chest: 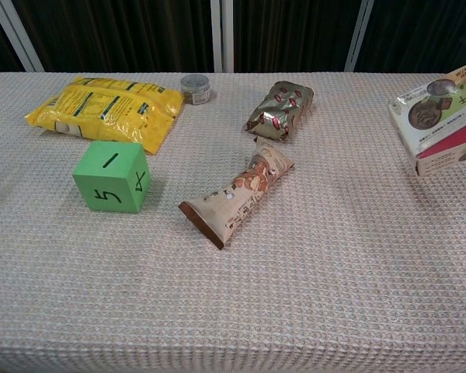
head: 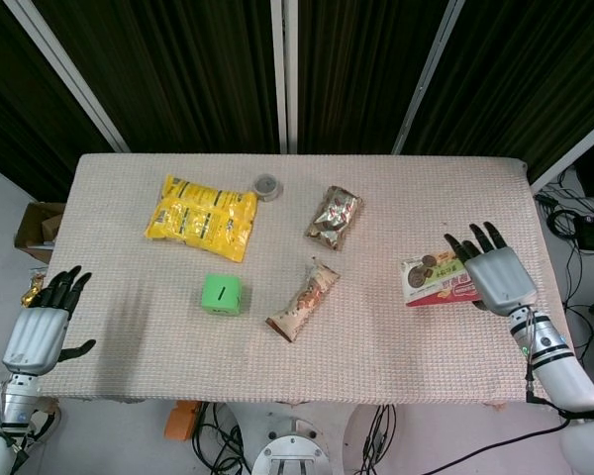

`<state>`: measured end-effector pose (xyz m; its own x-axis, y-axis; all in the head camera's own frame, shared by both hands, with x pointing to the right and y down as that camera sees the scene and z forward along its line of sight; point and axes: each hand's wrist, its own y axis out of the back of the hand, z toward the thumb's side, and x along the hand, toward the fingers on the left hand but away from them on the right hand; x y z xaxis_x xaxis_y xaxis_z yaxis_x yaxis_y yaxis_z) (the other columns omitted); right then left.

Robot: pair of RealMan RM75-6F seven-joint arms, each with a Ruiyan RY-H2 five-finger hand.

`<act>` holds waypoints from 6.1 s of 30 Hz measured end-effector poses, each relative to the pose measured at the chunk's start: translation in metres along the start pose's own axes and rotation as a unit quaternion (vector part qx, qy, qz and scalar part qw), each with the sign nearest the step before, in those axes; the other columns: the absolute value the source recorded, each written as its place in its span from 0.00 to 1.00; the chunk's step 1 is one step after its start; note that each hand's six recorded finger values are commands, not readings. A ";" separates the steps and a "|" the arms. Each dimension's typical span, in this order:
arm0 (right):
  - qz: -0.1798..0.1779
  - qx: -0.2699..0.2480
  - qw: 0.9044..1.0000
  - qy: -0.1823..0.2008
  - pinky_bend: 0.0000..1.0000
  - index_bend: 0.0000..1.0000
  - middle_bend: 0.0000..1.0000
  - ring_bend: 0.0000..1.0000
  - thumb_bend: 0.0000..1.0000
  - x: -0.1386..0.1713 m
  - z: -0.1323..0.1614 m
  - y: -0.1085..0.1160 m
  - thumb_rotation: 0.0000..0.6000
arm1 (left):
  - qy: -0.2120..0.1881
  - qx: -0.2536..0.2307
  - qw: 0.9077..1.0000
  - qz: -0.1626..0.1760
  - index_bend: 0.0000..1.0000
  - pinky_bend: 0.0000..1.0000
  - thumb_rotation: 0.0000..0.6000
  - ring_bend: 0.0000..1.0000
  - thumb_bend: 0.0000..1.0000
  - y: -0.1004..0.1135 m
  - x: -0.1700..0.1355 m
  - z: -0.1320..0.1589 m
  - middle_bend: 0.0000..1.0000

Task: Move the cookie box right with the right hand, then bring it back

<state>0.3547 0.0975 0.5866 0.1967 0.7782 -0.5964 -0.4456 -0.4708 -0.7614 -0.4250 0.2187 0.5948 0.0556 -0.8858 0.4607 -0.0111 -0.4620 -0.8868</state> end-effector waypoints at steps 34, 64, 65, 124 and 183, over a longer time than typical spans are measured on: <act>0.077 0.393 0.915 -0.043 0.00 0.00 0.58 0.04 0.18 -0.048 0.074 -0.013 1.00 | 0.012 -0.011 1.000 -0.003 0.02 0.22 1.00 0.04 0.00 -0.002 -0.004 -0.018 0.02; 0.029 0.322 0.946 -0.019 0.00 0.00 0.00 0.00 0.01 -0.029 0.079 0.001 1.00 | 0.017 -0.009 1.000 -0.002 0.02 0.22 1.00 0.04 0.00 -0.001 -0.006 -0.021 0.02; 0.022 0.313 0.949 -0.016 0.00 0.00 0.00 0.00 0.00 -0.026 0.079 0.004 1.00 | 0.016 -0.009 1.000 -0.005 0.02 0.22 1.00 0.04 0.00 -0.002 -0.006 -0.020 0.02; 0.002 -0.467 0.884 0.007 0.00 0.00 0.00 0.00 0.00 -0.019 -0.111 -0.116 1.00 | -0.015 0.028 0.999 -0.023 0.02 0.22 1.00 0.04 0.00 -0.012 0.013 0.020 0.02; -0.001 -0.509 0.849 0.138 0.00 0.00 0.72 0.20 0.28 -0.084 -0.031 -0.082 1.00 | -0.018 0.030 0.999 -0.026 0.02 0.23 1.00 0.04 0.00 -0.009 0.024 0.029 0.02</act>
<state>0.4016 0.0574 0.6912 0.4572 0.7178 -0.5251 0.5140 -0.6951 -0.5027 -0.3946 0.2031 0.6124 0.0905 -0.8578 0.5059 0.0535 -0.5031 -0.8626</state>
